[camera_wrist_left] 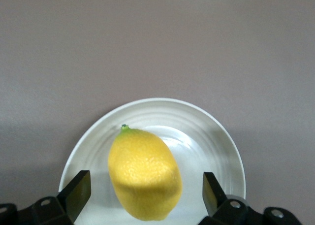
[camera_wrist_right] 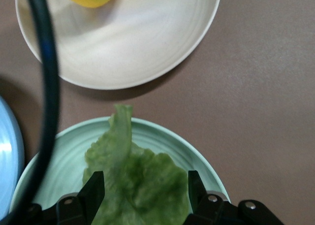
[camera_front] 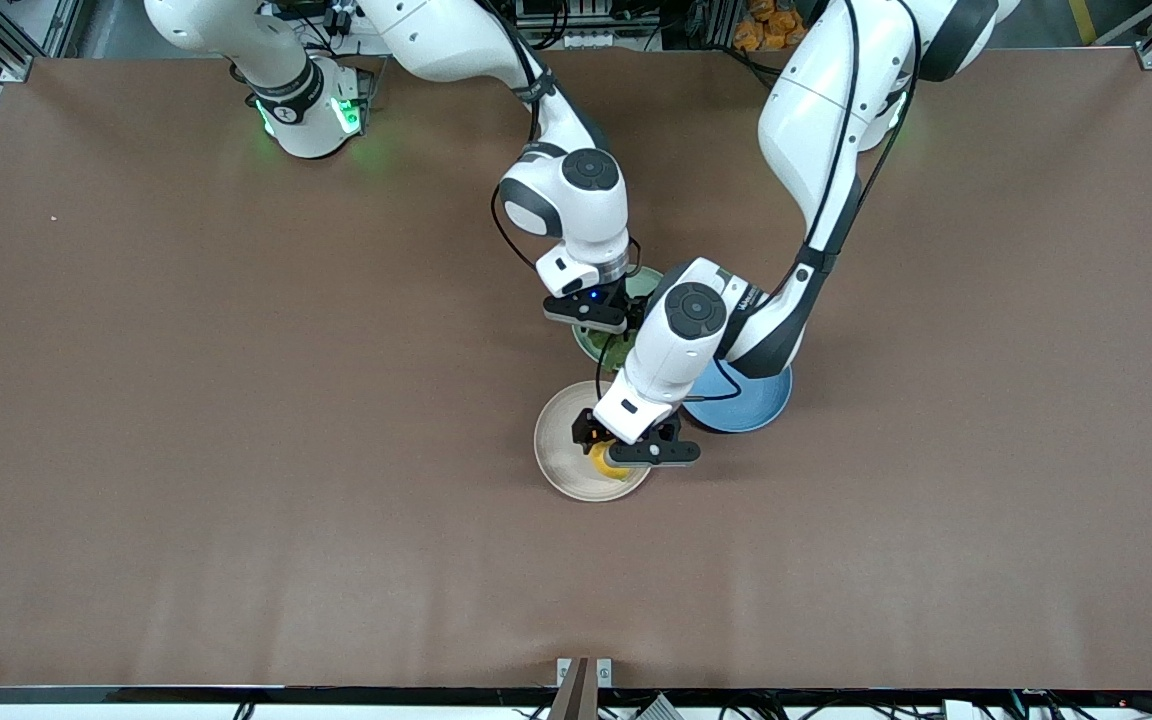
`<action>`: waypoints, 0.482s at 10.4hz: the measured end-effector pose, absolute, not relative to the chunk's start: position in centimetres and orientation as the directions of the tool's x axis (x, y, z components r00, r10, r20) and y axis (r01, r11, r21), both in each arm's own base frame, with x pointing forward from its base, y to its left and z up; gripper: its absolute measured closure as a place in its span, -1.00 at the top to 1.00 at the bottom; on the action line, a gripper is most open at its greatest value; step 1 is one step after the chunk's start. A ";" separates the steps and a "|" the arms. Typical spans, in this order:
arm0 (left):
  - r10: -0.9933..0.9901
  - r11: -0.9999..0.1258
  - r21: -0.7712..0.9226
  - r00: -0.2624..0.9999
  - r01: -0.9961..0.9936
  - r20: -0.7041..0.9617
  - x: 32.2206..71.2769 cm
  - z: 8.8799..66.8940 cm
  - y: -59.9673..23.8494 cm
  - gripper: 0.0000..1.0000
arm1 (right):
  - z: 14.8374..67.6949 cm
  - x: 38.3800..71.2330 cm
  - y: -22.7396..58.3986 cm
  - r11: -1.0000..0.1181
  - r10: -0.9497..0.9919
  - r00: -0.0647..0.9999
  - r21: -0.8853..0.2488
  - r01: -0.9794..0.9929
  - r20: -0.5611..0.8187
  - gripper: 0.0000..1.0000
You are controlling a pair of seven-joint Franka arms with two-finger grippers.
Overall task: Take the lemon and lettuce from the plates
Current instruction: 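Close the left gripper on the lemon while the right gripper grasps the lettuce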
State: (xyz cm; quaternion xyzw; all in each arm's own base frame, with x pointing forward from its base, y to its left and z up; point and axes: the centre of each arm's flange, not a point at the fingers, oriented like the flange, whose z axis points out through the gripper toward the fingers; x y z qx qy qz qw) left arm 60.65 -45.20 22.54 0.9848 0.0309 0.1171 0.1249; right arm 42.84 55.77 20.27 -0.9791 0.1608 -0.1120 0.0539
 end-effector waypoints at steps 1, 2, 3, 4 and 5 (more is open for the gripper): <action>0.086 -0.969 0.247 0.973 0.031 0.215 60.4 21.7 -45.3 1.00 | 20.1 43.1 56.0 -0.930 -0.362 0.910 -0.151 -0.336 0.201 0.37; 0.086 -0.970 0.241 0.974 0.034 0.208 60.4 21.0 -45.2 1.00 | 19.9 43.1 56.3 -0.919 -0.388 0.900 -0.158 -0.361 0.198 0.36; 0.085 -0.971 0.237 0.975 0.035 0.205 60.3 20.6 -45.1 1.00 | 19.5 43.0 56.6 -0.910 -0.409 0.891 -0.162 -0.382 0.196 0.34; 0.085 -0.971 0.236 0.975 0.035 0.203 60.3 20.4 -45.1 1.00 | 19.3 43.0 56.7 -0.900 -0.430 0.882 -0.166 -0.403 0.193 0.30; 0.085 -0.971 0.236 0.976 0.036 0.203 60.3 20.4 -45.1 1.00 | 19.1 42.9 56.8 -0.893 -0.445 0.875 -0.169 -0.418 0.191 0.26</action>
